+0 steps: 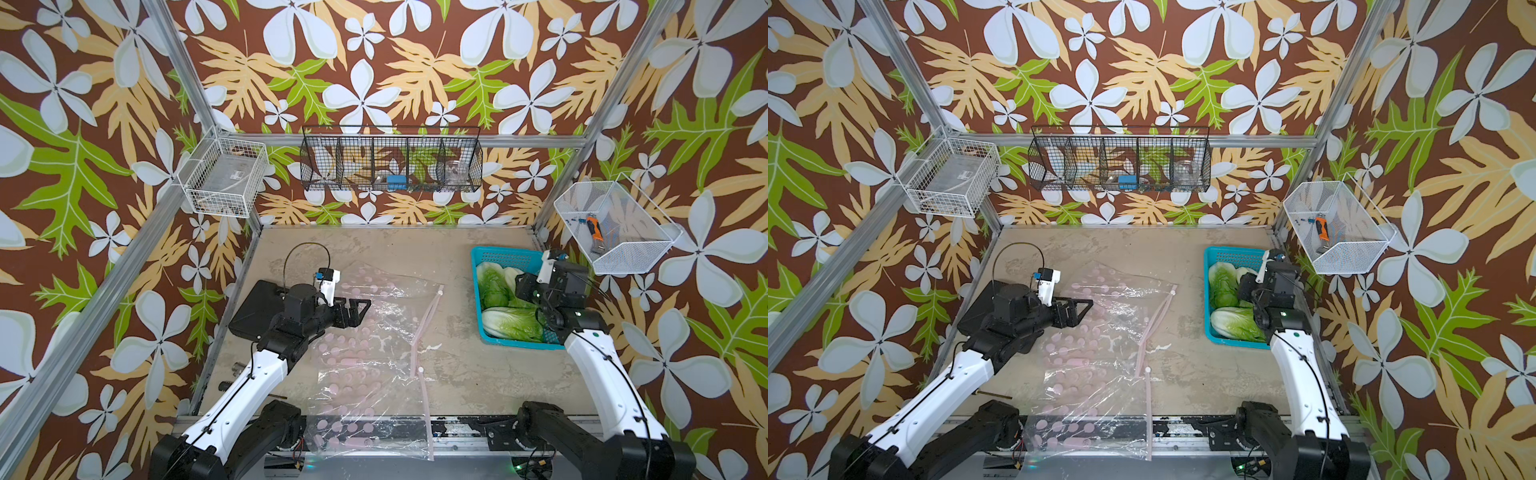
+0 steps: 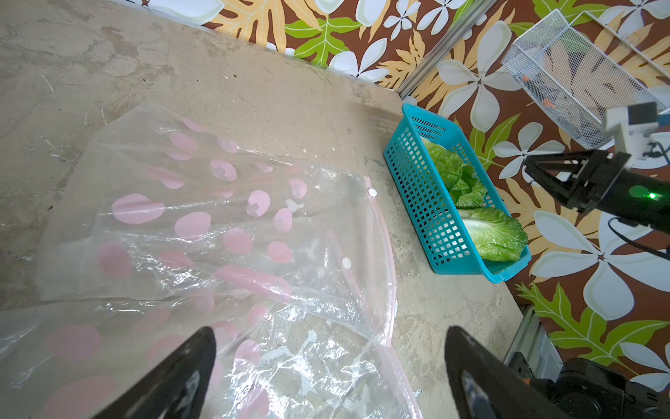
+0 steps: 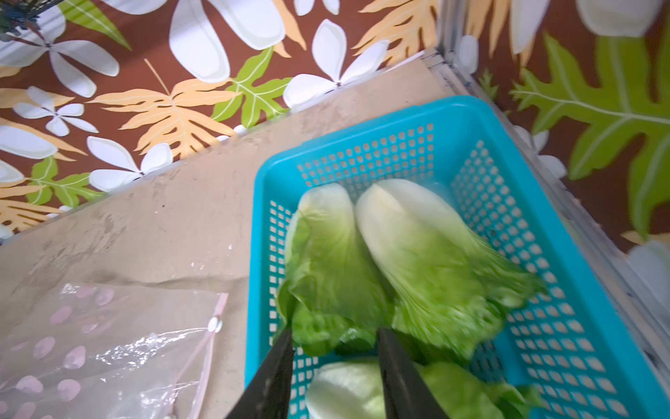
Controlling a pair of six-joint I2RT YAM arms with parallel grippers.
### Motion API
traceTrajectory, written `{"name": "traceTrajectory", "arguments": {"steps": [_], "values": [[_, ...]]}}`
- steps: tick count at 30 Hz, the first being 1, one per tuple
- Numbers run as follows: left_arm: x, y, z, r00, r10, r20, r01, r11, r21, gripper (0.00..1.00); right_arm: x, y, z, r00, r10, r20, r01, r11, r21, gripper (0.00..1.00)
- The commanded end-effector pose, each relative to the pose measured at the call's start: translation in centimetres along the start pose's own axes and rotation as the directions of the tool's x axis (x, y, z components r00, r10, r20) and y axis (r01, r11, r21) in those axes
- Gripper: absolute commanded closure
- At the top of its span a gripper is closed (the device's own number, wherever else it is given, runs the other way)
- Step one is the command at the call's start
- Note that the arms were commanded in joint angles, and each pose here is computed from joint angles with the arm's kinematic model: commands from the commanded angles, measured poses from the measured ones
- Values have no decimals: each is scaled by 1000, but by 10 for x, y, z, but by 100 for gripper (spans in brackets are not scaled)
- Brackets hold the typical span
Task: Open the zip-top bag and take out the chinese cabbages
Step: Place the Chinese cabbage in the basket, then adjust the Chinese cabbage in the basket.
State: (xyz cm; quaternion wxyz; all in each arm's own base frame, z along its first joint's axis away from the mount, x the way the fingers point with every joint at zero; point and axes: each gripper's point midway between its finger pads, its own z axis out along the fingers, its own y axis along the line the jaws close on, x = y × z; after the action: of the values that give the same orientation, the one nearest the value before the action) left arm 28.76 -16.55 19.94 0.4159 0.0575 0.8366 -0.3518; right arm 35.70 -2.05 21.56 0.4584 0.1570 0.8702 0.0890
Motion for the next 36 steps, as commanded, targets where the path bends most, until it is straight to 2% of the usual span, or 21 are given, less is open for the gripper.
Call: {"name": "traceTrajectory", "arguments": {"steps": [1,4,11,20,23,27,30,32,36], "values": [[-2,3,0,1000,5,10,-5,1000,-18,0,-13,24,18,1000,1,0,-1,997,-84,61],[-1,5,0,1000,2,5,-2,1000,-29,0,-14,37,38,999,-27,-20,25,994,-108,61],[3,11,0,1000,-6,-3,6,998,-58,0,21,31,79,989,-53,-138,41,995,-87,89],[9,16,3,1000,-19,-19,18,997,-72,0,85,2,86,971,-20,-239,18,1000,-13,93],[9,17,3,1000,-21,-20,19,997,-74,0,88,0,84,974,-16,-226,14,1000,-11,93],[8,17,2,1000,-19,-16,18,997,-77,0,72,13,77,976,-27,-214,16,998,-53,85],[8,17,1,1000,-19,-14,18,997,-79,0,41,30,61,984,-76,-159,67,996,-60,64],[8,17,1,1000,-18,-11,17,997,-79,0,27,44,50,984,-111,-137,101,992,-74,55],[7,16,0,1000,-16,-6,15,997,-81,0,17,73,29,980,-170,-107,159,981,-108,50]]}}
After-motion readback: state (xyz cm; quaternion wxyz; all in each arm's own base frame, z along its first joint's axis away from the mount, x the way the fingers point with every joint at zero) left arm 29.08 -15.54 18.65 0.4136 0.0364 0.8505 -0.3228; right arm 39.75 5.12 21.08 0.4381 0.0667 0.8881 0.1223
